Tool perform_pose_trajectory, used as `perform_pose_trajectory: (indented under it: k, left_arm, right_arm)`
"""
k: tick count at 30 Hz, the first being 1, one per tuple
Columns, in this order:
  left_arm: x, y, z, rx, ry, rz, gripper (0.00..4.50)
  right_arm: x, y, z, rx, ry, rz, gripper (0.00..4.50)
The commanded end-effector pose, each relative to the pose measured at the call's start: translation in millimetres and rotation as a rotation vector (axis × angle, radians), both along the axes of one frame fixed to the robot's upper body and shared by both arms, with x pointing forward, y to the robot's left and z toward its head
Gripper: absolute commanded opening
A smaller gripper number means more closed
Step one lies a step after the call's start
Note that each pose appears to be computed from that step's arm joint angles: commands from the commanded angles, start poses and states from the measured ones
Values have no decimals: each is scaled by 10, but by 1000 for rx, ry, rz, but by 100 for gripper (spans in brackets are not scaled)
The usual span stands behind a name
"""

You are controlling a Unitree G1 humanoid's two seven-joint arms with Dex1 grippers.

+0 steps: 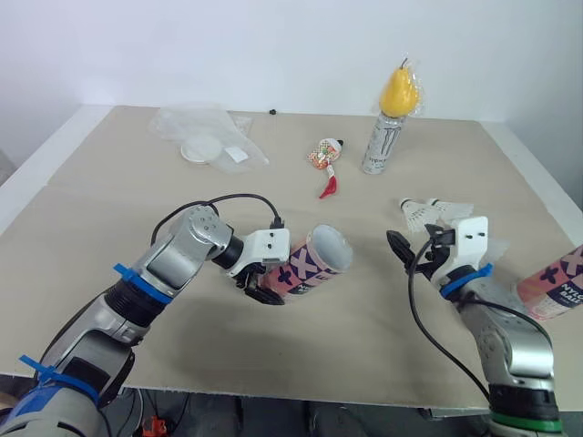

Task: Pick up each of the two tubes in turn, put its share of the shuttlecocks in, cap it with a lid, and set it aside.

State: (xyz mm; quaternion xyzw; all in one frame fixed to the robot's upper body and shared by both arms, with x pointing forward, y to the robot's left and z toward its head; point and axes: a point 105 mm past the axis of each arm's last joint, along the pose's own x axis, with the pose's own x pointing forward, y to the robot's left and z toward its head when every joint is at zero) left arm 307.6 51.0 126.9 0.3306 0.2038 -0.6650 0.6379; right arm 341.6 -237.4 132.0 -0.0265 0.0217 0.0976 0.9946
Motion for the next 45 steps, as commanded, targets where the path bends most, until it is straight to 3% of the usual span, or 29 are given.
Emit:
perform_pose_trajectory:
  k: [1, 15, 20, 22, 25, 26, 31, 35, 40, 45]
  left_arm:
    - [32, -21, 94, -2, -54, 14, 333]
    - [44, -35, 98, -16, -72, 42, 333]
    - [39, -60, 93, -26, -69, 45, 327]
    - [49, -61, 90, -26, -70, 48, 327]
    - [62, -57, 86, -26, -73, 56, 327]
    - [66, -55, 86, -26, -74, 58, 327]
    - [84, -46, 84, -26, -75, 68, 327]
    - [91, -31, 79, -26, -73, 73, 327]
    - [111, 14, 50, -20, -58, 82, 327]
    - [119, 26, 24, -17, -51, 81, 327]
  right_arm:
    - [147, -53, 105, -18, -44, -30, 450]
    - [534, -194, 94, -6, -35, -125, 450]
    - [642, -150, 117, 4, -35, -127, 290]
    - [666, -154, 128, 0, -41, -133, 162]
    - [685, -150, 140, -1, -45, -135, 27]
    - [688, -140, 140, -3, -45, -131, 10]
    - [674, -71, 197, -10, -64, -86, 10]
    - [594, 66, 414, -50, -126, 16, 10]
    - [-1, 403, 1176, -359, -367, 425, 10]
    - [-425, 533, 1473, -577, -424, 680, 10]
